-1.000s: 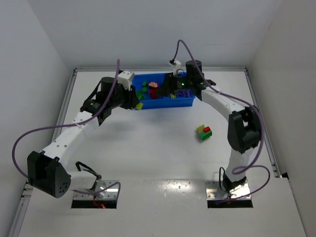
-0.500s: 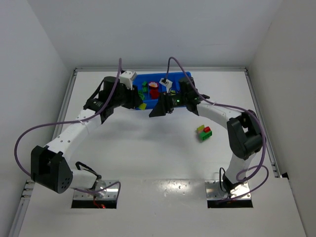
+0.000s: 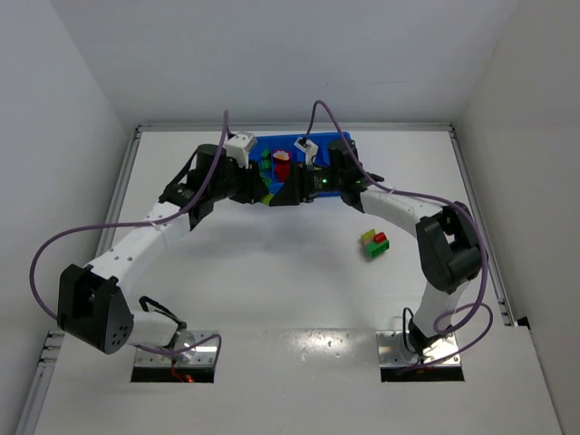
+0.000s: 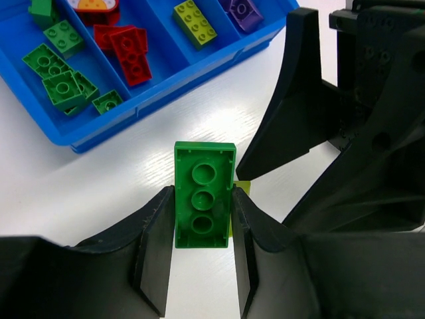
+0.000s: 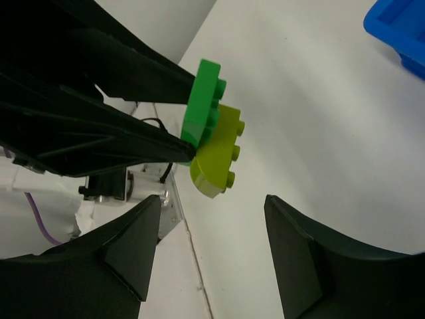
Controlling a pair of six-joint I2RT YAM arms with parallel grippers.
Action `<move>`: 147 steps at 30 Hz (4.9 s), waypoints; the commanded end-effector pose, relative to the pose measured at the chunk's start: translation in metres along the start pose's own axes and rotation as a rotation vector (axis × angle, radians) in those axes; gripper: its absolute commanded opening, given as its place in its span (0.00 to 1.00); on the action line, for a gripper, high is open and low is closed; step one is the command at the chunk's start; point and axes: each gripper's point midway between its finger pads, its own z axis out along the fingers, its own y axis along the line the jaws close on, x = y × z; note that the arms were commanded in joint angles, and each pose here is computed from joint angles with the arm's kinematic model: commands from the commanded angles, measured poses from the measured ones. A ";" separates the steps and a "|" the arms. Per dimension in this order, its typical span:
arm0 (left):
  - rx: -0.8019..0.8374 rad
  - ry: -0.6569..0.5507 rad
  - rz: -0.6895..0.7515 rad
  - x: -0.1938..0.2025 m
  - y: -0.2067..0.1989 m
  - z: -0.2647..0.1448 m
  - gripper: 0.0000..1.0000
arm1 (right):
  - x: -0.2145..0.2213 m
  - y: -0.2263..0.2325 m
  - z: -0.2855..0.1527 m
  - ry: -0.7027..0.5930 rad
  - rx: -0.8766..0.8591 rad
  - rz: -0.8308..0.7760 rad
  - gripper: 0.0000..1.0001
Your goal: Sort the legos into containers by color
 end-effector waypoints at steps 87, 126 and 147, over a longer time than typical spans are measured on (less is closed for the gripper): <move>-0.383 -0.043 0.033 -0.069 0.124 0.149 0.77 | -0.069 -0.089 -0.139 -0.335 0.463 -0.124 0.00; 0.102 -0.034 0.201 -0.029 -0.017 -0.012 0.80 | -0.150 -0.143 -0.128 -0.247 0.749 -0.314 0.60; 0.271 0.112 0.516 0.072 -0.129 0.043 0.77 | 0.111 -0.091 -0.285 0.159 0.893 -0.368 0.60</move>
